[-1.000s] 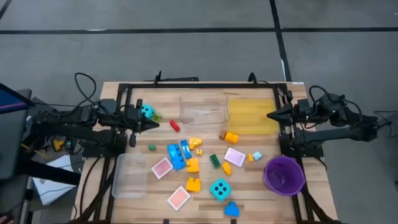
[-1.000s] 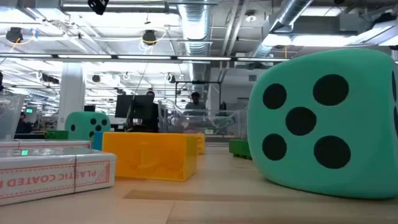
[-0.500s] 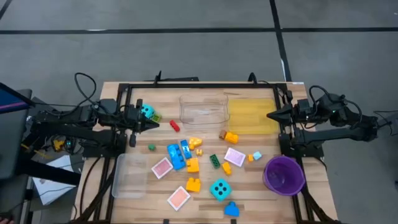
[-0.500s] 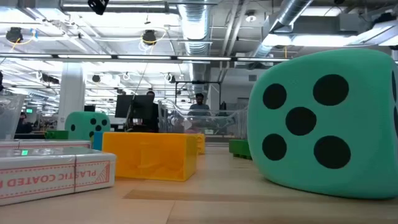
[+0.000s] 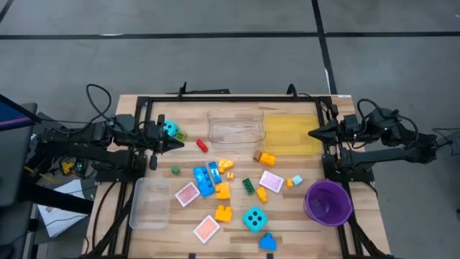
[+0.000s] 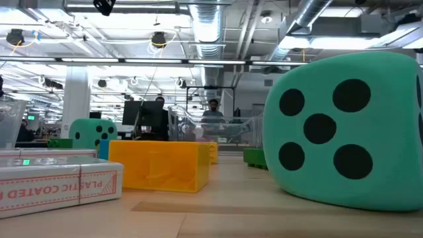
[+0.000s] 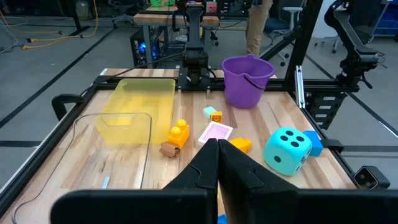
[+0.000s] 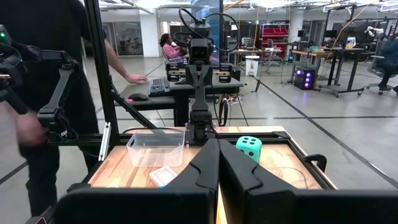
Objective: Pick & Place Toys
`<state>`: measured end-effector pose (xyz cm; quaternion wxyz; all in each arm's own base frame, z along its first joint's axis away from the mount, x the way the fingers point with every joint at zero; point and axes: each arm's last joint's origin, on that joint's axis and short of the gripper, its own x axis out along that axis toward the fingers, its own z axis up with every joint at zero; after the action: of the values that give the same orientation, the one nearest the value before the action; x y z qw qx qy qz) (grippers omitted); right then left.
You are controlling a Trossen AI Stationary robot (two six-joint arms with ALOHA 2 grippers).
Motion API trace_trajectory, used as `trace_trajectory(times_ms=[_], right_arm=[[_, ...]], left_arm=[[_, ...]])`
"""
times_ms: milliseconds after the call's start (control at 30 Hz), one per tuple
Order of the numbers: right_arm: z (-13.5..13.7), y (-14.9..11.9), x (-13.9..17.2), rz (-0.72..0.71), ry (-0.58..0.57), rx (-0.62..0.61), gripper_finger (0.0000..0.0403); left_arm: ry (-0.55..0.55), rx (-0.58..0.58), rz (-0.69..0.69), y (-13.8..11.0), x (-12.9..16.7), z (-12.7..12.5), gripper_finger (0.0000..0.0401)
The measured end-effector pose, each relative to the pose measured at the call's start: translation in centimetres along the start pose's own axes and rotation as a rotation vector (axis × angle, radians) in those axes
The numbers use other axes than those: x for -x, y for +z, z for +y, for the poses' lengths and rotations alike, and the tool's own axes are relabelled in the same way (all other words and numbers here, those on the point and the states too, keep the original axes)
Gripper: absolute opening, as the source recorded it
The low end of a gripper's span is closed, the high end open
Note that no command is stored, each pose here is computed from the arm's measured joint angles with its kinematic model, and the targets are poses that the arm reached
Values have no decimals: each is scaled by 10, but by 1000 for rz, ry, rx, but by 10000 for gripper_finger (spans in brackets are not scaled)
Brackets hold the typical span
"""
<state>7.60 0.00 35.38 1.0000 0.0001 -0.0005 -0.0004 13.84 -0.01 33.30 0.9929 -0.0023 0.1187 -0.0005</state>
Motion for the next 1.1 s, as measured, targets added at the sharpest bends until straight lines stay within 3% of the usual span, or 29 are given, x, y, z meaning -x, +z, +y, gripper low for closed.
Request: trace_trajectory(times_ms=[967,1100], right_arm=[[0,0,0,0,0,0,0],[0,0,0,0,0,0,0]], left_arm=[[0,0,-3,0,0,0,0],[-1,18,-97,9,-3,0,0]])
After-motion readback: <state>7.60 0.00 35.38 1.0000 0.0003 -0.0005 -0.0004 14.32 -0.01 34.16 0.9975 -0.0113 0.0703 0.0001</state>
